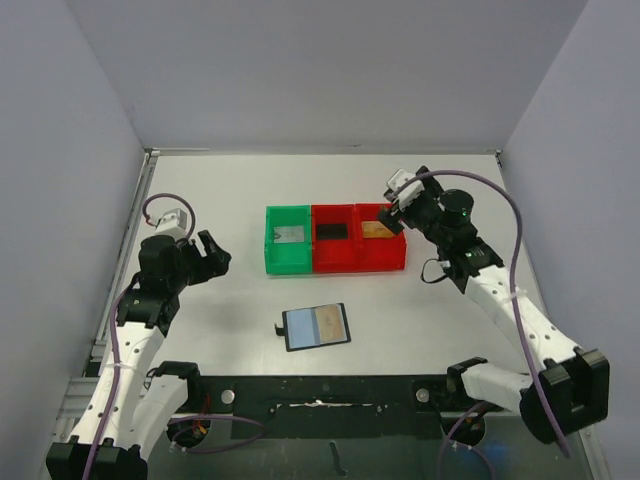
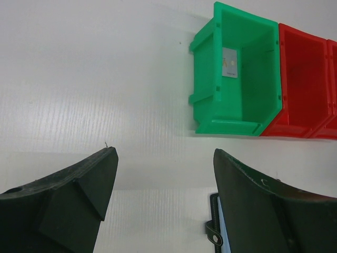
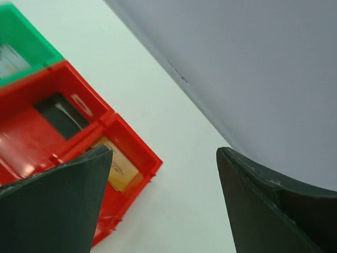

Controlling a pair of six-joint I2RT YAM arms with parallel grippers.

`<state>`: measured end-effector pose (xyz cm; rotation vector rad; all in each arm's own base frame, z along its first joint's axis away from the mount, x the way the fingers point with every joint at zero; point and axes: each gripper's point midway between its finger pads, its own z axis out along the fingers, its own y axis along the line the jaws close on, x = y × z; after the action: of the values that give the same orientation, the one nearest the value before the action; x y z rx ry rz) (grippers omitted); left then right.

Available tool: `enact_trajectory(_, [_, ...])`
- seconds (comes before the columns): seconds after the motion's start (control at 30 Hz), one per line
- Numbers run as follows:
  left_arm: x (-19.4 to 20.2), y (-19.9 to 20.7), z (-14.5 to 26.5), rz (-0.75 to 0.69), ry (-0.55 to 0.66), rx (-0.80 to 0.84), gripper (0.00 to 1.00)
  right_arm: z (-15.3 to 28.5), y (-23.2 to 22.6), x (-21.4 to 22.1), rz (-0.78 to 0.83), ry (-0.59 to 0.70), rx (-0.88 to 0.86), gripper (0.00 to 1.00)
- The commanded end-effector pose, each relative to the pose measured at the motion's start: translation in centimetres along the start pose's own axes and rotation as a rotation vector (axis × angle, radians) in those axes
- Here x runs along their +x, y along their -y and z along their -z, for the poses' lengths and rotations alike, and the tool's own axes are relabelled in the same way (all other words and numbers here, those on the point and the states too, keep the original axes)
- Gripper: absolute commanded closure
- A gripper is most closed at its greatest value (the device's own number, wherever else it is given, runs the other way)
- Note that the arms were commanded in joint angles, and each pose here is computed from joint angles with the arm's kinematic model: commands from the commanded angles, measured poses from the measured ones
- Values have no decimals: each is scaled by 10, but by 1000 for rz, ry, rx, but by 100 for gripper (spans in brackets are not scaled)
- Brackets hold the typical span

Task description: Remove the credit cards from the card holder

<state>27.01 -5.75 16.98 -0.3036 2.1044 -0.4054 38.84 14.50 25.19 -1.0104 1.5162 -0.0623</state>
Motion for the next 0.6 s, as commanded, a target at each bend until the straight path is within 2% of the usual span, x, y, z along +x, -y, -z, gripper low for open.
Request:
enact_trajectory(0.0, [-12, 13, 1, -38, 28, 69, 27, 36, -12, -41, -326, 175, 3, 15])
enact_trajectory(0.13, [-10, 17, 2, -34, 20, 89, 26, 64, -37, -42, -581, 212, -29, 6])
enact_trajectory(0.23, [-12, 22, 6, 27, 7, 91, 26, 76, -57, -24, -747, 193, -23, 0])
enact_trajectory(0.43, [0, 64, 19, 105, -141, 280, 26, 90, -95, -7, -1024, 155, -91, 3])
enact_trajectory(0.57, [10, 93, 24, 140, -184, 374, 27, 92, -115, 9, -1322, 146, -78, 3])
